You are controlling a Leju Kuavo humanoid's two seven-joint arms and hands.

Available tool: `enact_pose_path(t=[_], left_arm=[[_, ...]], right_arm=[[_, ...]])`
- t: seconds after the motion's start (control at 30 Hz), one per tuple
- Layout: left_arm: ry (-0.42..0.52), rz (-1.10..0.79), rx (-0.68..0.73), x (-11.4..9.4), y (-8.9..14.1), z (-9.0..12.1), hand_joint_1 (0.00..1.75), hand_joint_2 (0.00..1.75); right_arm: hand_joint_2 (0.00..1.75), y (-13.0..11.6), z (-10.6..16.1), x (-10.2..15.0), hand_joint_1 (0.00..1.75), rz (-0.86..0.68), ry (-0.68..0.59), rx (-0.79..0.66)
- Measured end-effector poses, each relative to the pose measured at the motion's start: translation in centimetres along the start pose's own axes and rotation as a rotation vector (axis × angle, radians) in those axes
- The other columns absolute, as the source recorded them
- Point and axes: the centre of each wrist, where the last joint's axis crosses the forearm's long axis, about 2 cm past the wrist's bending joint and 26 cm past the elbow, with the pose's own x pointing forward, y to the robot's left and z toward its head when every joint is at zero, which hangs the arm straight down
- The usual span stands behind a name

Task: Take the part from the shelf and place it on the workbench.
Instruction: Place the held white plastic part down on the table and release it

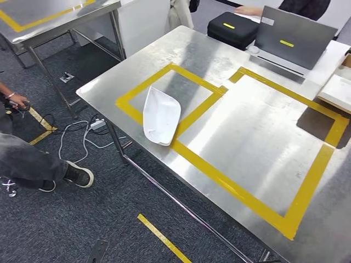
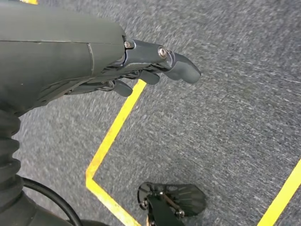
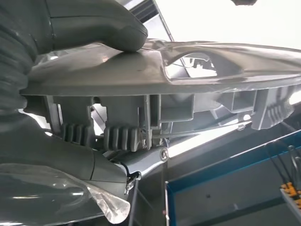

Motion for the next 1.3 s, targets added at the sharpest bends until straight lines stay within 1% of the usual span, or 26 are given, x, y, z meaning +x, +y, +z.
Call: enact_pose_path(t=[0.3,0.43,0.67,0.8,1.07,1.3], left_arm=[[-0.025,-0.005,0.011,0.2,0.3,-0.2,0.0,1.75],[-0.046,-0.025,0.037,0.3,0.4,-0.2,0.0,1.75],[-0.075,-0.046,0.061,0.6,0.4,-0.4,0.0,1.75],[-0.077,-0.051,0.063,0.7,0.3,-0.3,0.0,0.0],[-0.064,-0.062,0.063,1.0,0.1,-0.4,0.0,0.0],[-0.077,-0.056,0.056,1.9,-0.4,-0.7,0.0,0.0]], right_arm=[[1.75,0.1,0.3,0.0,1.75,0.006,-0.016,0.014],[0.0,0.1,0.3,0.0,0.0,0.003,-0.025,0.015],[0.0,-0.1,0.2,0.0,0.0,-0.006,-0.054,0.006],[0.0,-0.2,0.2,0.1,0.0,-0.006,-0.058,0.002],[0.0,-0.2,0.1,0.1,0.0,-0.005,-0.067,-0.001],[0.0,-0.1,-0.7,0.3,0.0,0.002,-0.091,-0.013]])
